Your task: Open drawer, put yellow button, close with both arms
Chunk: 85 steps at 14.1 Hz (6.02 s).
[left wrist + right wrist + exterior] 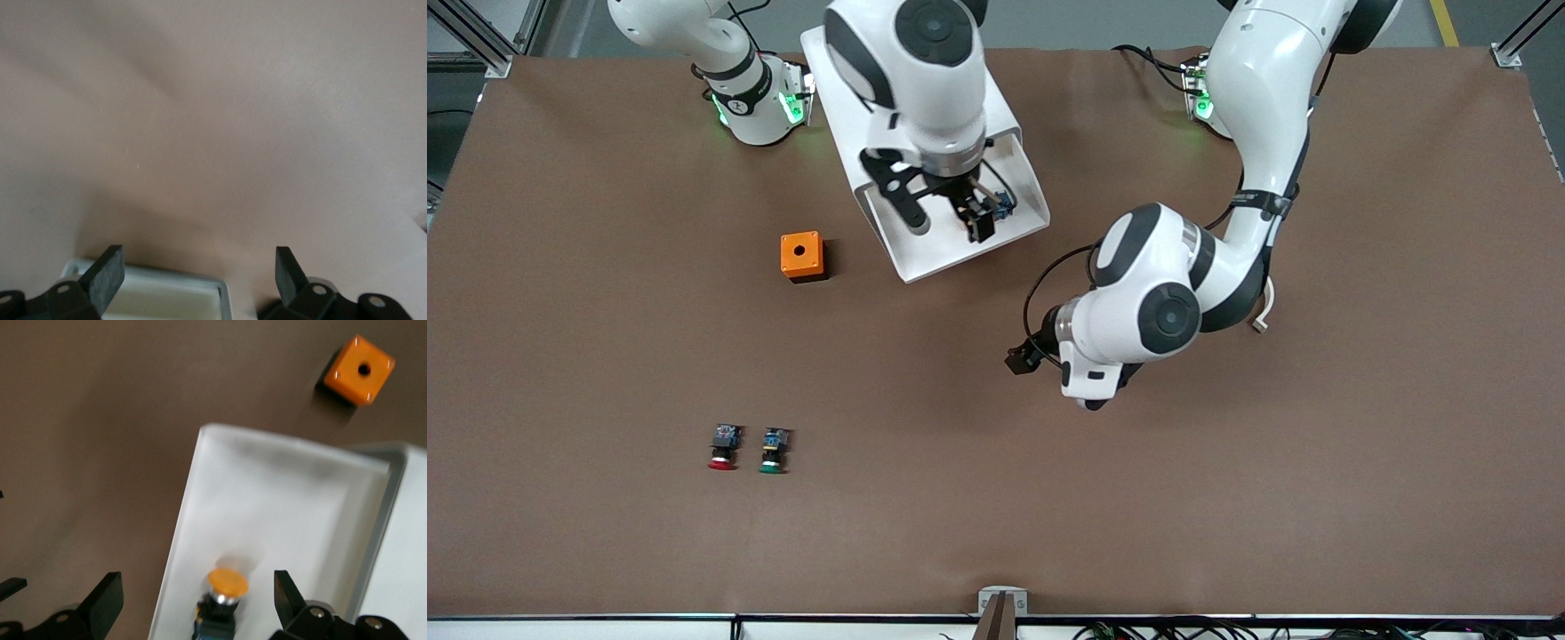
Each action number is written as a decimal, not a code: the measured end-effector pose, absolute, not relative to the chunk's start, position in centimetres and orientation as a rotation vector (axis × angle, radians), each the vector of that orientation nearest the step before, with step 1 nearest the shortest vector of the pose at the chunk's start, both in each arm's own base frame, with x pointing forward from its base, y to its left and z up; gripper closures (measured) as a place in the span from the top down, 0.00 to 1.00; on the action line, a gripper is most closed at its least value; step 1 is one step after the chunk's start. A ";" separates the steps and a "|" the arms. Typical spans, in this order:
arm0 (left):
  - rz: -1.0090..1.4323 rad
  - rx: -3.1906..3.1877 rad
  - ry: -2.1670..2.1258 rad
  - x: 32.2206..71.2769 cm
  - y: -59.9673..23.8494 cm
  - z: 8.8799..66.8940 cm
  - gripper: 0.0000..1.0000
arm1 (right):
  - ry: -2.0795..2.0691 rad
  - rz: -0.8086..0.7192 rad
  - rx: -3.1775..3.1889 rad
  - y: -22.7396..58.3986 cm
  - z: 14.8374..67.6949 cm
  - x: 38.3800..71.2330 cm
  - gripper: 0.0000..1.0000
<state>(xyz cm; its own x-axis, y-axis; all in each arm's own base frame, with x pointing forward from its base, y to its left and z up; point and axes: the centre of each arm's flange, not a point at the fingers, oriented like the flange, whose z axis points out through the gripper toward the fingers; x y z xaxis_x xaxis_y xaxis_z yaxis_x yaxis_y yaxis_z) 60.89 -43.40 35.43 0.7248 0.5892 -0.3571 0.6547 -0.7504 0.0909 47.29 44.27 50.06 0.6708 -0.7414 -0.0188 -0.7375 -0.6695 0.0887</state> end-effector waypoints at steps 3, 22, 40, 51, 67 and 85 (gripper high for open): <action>-0.323 2.830 0.899 59.7 -45.1 35.4 1.00 | -0.906 -0.157 2.899 36.3 51.8 52.6 1.00; -0.189 3.044 0.479 45.1 -57.8 36.9 1.00 | 0.101 -0.252 3.145 -4.7 56.1 61.4 1.00; -0.661 2.944 0.645 36.9 -61.6 33.6 1.00 | 0.049 -0.197 3.138 -7.3 61.5 57.9 1.00; -0.512 2.854 0.801 45.9 -55.4 38.6 1.00 | 0.066 -0.051 3.156 -6.9 62.5 53.0 1.00; -0.303 3.023 0.422 59.4 -18.0 57.4 1.00 | 0.074 -0.052 3.157 -6.6 63.8 52.3 1.00; -0.067 3.114 0.157 51.6 -1.4 57.1 1.00 | 0.003 -0.036 3.156 -6.5 64.9 52.1 1.00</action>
